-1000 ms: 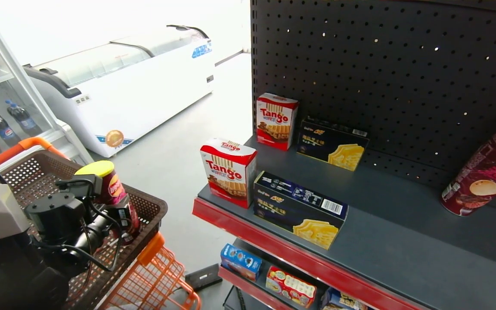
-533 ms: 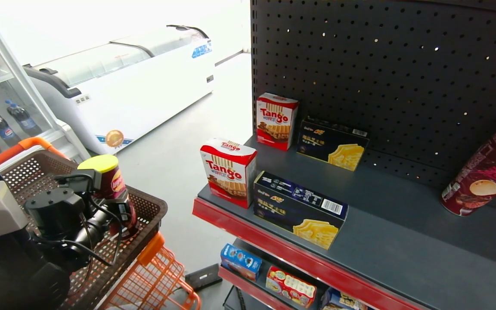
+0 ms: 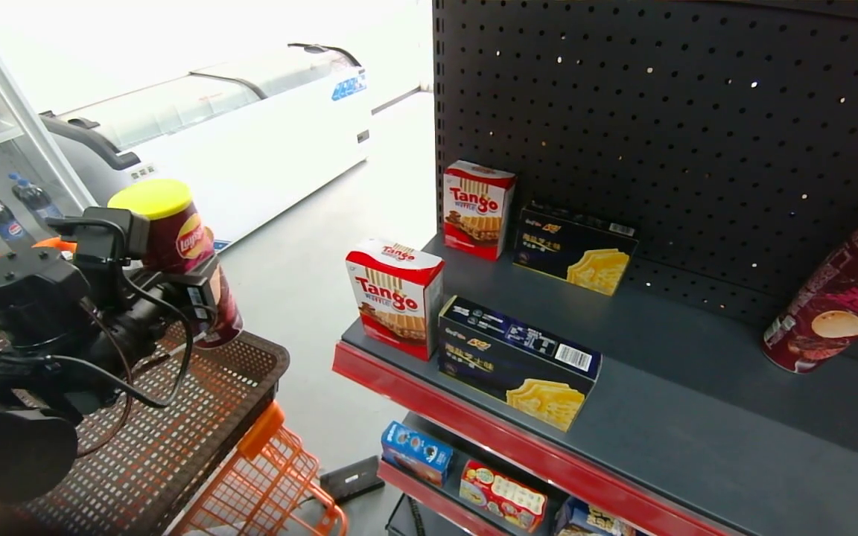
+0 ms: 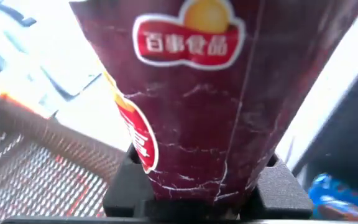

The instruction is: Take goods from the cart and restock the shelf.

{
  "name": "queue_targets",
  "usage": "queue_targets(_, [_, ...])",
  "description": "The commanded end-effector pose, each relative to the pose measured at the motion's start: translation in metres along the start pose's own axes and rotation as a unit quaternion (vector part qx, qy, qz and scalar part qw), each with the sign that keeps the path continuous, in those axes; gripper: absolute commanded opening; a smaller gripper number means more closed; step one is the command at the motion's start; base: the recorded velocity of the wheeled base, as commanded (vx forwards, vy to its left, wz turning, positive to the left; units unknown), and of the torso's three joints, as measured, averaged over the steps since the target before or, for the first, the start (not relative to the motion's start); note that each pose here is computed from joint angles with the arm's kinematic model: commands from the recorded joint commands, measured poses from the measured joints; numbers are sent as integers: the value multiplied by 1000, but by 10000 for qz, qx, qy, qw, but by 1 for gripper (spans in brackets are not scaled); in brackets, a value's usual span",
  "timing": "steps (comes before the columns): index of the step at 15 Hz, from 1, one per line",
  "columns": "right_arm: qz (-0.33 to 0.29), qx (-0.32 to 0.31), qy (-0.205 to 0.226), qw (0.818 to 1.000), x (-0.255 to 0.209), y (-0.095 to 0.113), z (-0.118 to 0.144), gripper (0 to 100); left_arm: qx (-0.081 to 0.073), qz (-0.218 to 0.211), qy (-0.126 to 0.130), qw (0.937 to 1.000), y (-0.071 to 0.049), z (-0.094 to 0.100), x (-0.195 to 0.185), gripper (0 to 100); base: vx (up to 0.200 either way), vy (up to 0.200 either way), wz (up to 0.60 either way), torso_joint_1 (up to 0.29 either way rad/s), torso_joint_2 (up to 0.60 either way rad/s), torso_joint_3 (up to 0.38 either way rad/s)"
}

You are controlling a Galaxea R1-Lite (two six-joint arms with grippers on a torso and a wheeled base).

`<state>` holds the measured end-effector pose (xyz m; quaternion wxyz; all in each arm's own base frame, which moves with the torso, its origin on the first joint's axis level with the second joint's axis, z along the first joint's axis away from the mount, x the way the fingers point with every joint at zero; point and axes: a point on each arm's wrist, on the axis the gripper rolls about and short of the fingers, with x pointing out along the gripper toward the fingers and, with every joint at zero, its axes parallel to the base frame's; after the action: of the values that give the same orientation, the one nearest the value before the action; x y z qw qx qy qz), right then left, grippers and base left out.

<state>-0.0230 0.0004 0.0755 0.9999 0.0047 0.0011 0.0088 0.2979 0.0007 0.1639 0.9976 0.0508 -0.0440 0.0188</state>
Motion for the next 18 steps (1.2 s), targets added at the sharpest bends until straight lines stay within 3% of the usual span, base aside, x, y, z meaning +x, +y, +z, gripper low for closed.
queue_targets(1, [4, -1, 5, 10000, 0, 0, 0, 100, -47, -316, -397, 9987, -10, 31, -17, 0, 0, 0, 0, 0, 0, 0])
queue_targets(3, [4, -1, 5, 10000, 0, 0, 0, 100, -85, -1474, -662, 9868, -29, 46, -28, 0, 0, 0, 0, 0, 0, 0])
queue_targets(5, [4, -1, 5, 10000, 0, 0, 0, 100, -79, -2254, -649, 9721, -36, 51, -40, 0, 0, 0, 0, 0, 0, 0])
queue_targets(6, [4, -1, 5, 10000, 0, 0, 0, 100, -108, -2513, -480, 9667, -38, 51, -49, 0, 0, 0, 0, 0, 0, 0])
queue_targets(7, [4, -1, 5, 10000, 0, 0, 0, 100, -125, -2653, -416, 9632, -39, 55, -58, 0, 0, 0, 0, 0, 0, 0])
queue_targets(11, [4, -1, 5, 10000, 0, 0, 0, 100, -172, -3522, -156, 9356, -40, 66, -75, 0, 0, 0, 0, 0, 0, 0])
queue_targets(12, [4, -1, 5, 10000, 0, 0, 0, 100, -170, -3550, -174, 9346, -40, 67, -74, 0, 0, 0, 0, 0, 0, 0])
queue_targets(13, [4, -1, 5, 10000, 0, 0, 0, 100, -171, -3644, -165, 9309, -44, 67, -76, 0, 0, 0, 0, 0, 0, 0])
queue_targets(14, [4, -1, 5, 10000, 0, 0, 0, 100, -196, -3884, -182, 9211, -55, 68, -79, 0, 0, 0, 0, 0, 0, 0])
queue_targets(15, [4, -1, 5, 10000, 0, 0, 0, 100, -218, -4002, -198, 9159, -61, 69, -81, 0, 0, 0, 0, 0, 0, 0])
queue_targets(16, [4, -1, 5, 10000, 0, 0, 0, 100, -329, -4199, -168, 9068, -70, 70, -84, 0, 0, 0, 0, 0, 0, 0])
queue_targets(18, [4, -1, 5, 10000, 0, 0, 0, 100, -436, -4340, -202, 8996, -76, 72, -86, 0, 0, 0, 0, 0, 0, 0])
